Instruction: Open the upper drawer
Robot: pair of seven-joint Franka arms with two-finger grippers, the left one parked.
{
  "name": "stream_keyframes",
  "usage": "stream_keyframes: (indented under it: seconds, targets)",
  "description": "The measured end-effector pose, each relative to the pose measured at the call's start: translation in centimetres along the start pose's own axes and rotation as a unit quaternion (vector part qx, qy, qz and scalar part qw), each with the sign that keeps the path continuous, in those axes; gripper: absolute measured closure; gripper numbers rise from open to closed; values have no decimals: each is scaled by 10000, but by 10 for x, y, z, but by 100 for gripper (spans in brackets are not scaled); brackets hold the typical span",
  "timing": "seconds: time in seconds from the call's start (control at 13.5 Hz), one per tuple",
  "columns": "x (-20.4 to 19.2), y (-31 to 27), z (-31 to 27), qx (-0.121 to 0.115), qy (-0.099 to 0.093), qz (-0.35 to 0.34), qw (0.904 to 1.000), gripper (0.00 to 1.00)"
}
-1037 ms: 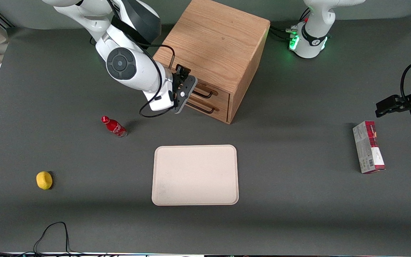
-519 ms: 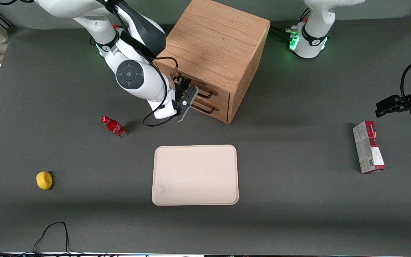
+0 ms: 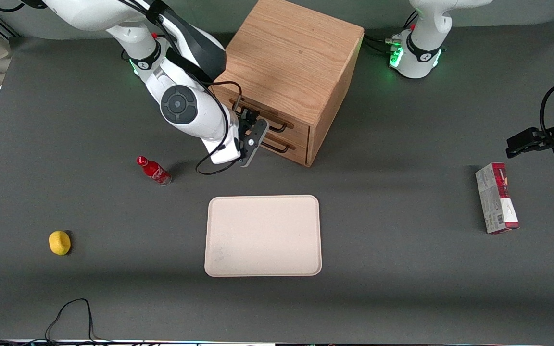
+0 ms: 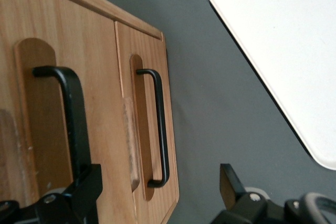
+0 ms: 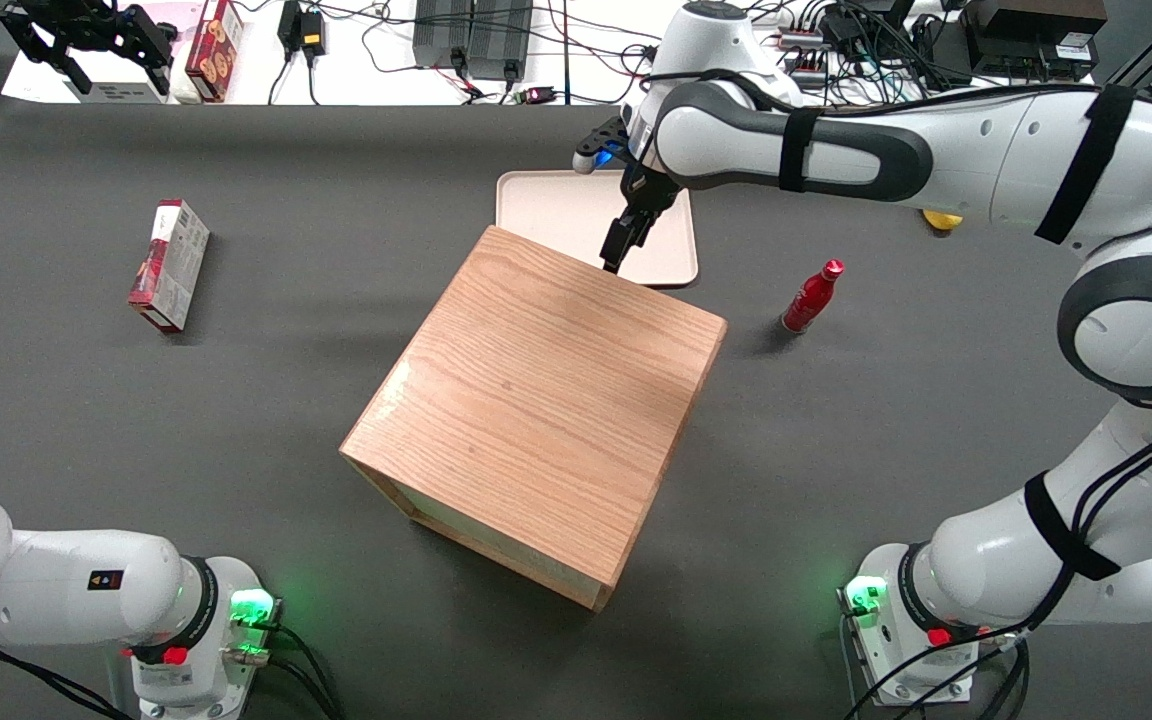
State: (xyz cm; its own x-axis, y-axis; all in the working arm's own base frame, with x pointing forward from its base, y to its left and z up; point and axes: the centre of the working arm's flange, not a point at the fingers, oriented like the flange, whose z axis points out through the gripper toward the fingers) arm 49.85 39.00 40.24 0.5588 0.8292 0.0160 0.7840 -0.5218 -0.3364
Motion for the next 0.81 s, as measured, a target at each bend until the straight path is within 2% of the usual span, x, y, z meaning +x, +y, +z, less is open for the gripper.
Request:
stream_keyframes:
  seconds: [0.22,0.67,0.81]
  targets:
    - [1,-9,-16,57,-157,-75,9998,0]
    - [4,-26,-16,80,-183,-215,9996,0]
    - [5,-24,-12,80,-141,-211,9996,0]
